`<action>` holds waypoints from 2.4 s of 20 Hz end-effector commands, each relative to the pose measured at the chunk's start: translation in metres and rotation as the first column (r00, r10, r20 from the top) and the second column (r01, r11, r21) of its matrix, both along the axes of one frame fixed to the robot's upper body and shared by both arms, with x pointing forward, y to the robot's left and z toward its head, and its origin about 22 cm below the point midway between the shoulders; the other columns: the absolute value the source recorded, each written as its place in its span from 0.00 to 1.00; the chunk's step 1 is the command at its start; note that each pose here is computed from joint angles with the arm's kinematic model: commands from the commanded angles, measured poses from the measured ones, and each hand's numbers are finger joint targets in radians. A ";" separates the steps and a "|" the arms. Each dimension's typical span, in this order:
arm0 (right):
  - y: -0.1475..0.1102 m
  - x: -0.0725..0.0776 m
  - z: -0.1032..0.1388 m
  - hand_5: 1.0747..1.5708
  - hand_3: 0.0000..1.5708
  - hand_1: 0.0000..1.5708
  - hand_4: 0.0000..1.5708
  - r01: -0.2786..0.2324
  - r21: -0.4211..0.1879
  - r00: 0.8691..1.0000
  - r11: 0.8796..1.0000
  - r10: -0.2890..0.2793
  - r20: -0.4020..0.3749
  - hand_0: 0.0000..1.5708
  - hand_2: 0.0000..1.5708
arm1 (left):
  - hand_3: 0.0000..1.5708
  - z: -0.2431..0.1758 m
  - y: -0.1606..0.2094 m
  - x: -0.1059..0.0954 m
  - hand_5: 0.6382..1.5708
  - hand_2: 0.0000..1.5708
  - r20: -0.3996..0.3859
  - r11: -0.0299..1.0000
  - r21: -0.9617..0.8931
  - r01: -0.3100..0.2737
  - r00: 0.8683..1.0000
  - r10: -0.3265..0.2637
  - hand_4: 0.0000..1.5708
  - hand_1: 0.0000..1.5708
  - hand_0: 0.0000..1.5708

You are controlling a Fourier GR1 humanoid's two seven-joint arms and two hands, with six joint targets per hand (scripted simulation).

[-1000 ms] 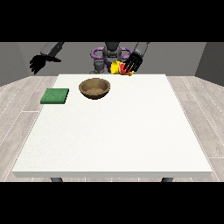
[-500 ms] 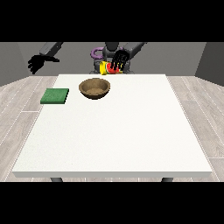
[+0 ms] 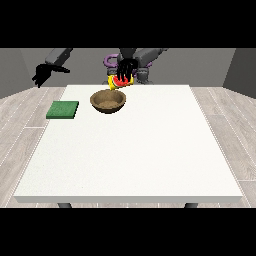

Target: Pick the cup and pour the ball into the bowl, then pick the bowl and place it on the pad

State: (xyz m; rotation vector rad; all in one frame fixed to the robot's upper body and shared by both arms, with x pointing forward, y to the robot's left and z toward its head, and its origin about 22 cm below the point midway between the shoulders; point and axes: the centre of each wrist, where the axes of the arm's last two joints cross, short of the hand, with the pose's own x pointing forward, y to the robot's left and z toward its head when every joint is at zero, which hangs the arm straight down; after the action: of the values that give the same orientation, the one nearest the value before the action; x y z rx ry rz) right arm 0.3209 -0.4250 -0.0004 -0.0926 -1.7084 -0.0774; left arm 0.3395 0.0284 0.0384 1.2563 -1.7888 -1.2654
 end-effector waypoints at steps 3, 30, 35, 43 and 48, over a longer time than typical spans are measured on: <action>-0.003 0.004 0.005 0.91 0.14 0.00 0.00 -0.007 0.020 0.999 1.000 0.006 0.040 0.00 0.00 | 1.00 -0.007 -0.012 -0.015 0.98 1.00 0.051 0.984 0.166 0.068 0.996 -0.077 0.56 0.00 0.00; 0.013 -0.005 -0.028 0.98 0.00 0.00 0.31 -0.015 0.107 0.992 0.994 0.028 -0.123 0.00 0.00 | 1.00 0.052 -0.009 0.001 0.87 1.00 0.041 0.983 0.171 0.063 0.997 -0.070 0.81 0.00 0.00; 0.012 -0.006 -0.027 0.97 0.00 0.00 0.30 0.070 0.107 0.989 0.992 -0.056 -0.136 0.00 0.00 | 1.00 0.079 0.067 0.030 1.00 1.00 0.039 0.987 -0.163 -0.009 0.999 0.015 0.64 0.18 0.18; 0.042 0.003 -0.034 0.99 0.00 0.00 0.17 0.047 0.136 0.998 0.990 -0.041 -0.045 0.00 0.00 | 0.68 0.051 0.103 0.026 0.95 0.79 -0.104 0.751 -0.659 0.032 0.986 -0.133 0.51 0.75 0.75; 0.096 0.033 -0.019 1.00 0.00 0.00 0.25 -0.068 0.150 0.998 0.986 0.067 0.008 0.00 0.00 | 0.00 0.051 0.121 0.039 0.99 0.00 -0.055 0.536 -0.843 0.053 0.982 -0.183 0.53 0.18 0.18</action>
State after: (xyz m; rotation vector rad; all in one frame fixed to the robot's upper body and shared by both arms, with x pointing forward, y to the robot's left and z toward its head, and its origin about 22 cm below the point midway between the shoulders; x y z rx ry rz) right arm 0.3408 -0.3609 -0.0240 0.0283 -1.6709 -0.1938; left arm 0.3744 0.1378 0.0943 0.5942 -1.9574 -0.5608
